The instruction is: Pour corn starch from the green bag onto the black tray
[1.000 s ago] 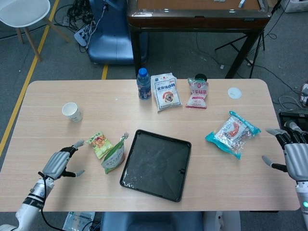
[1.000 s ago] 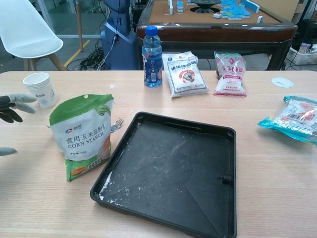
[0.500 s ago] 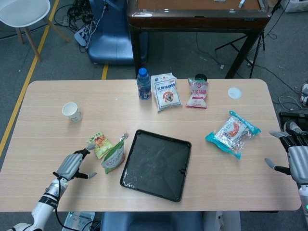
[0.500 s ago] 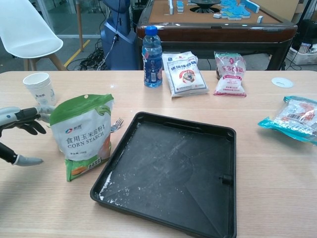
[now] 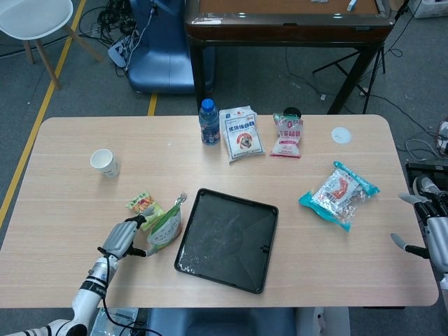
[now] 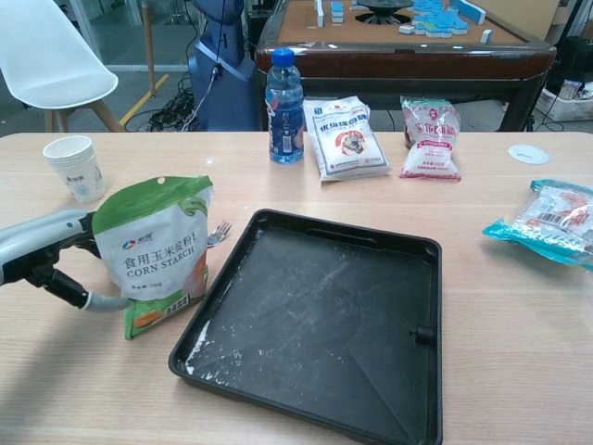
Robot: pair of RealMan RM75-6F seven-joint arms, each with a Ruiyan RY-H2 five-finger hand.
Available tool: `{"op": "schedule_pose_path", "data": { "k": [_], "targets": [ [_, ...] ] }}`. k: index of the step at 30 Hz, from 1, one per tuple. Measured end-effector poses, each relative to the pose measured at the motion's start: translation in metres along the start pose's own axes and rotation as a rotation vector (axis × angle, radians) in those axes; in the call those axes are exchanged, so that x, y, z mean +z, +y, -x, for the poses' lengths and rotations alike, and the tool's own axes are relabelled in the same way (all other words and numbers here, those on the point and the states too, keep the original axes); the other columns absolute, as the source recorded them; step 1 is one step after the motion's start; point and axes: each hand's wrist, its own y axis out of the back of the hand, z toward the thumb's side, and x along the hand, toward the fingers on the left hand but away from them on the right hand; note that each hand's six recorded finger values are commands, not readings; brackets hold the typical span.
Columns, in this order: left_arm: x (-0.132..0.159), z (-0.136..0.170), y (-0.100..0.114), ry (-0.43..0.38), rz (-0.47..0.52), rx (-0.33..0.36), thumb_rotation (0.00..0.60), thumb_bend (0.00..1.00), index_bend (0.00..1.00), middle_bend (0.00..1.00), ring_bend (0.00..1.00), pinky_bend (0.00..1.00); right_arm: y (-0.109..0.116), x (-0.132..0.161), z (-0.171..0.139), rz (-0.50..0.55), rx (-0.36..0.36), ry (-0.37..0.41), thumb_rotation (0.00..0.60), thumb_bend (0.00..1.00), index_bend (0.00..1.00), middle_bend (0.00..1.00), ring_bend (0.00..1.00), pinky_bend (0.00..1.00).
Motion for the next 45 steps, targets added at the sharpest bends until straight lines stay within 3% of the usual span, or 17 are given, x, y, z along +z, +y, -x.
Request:
{"op": "schedule_pose_path", "data": {
  "k": [10,21,28,33,38,45],
  "targets": [
    [0.010,-0.009,-0.014,0.007,0.024,-0.008,0.542,0.14,0.00,0.13,0.21,0.20,0.000,-0.004,-0.003,0.000,0.001,-0.014,0.600,0.10,0.24,0.29,0.15,0.18],
    [0.020,-0.027,-0.028,0.019,0.015,0.025,0.540,0.14,0.03,0.13,0.24,0.27,0.000,-0.008,-0.004,0.003,0.002,-0.024,0.600,0.10,0.24,0.29,0.15,0.18],
    [0.020,-0.031,-0.031,0.028,-0.023,0.061,0.599,0.14,0.12,0.18,0.27,0.34,0.001,-0.011,-0.005,0.002,0.001,-0.033,0.600,0.10,0.24,0.29,0.15,0.18],
    [0.021,-0.030,-0.031,0.019,-0.040,0.075,0.600,0.14,0.21,0.25,0.33,0.41,0.000,-0.012,-0.006,0.006,0.004,-0.036,0.600,0.10,0.25,0.29,0.15,0.18],
    [0.021,-0.031,-0.030,0.010,-0.040,0.109,0.600,0.14,0.33,0.36,0.42,0.55,0.000,-0.012,-0.006,0.008,0.004,-0.035,0.600,0.10,0.26,0.30,0.15,0.18],
    [0.020,-0.036,-0.030,0.001,-0.012,0.141,0.600,0.14,0.41,0.46,0.49,0.64,0.001,-0.011,-0.005,0.010,0.003,-0.036,0.600,0.10,0.27,0.30,0.15,0.18]
  ]
}}
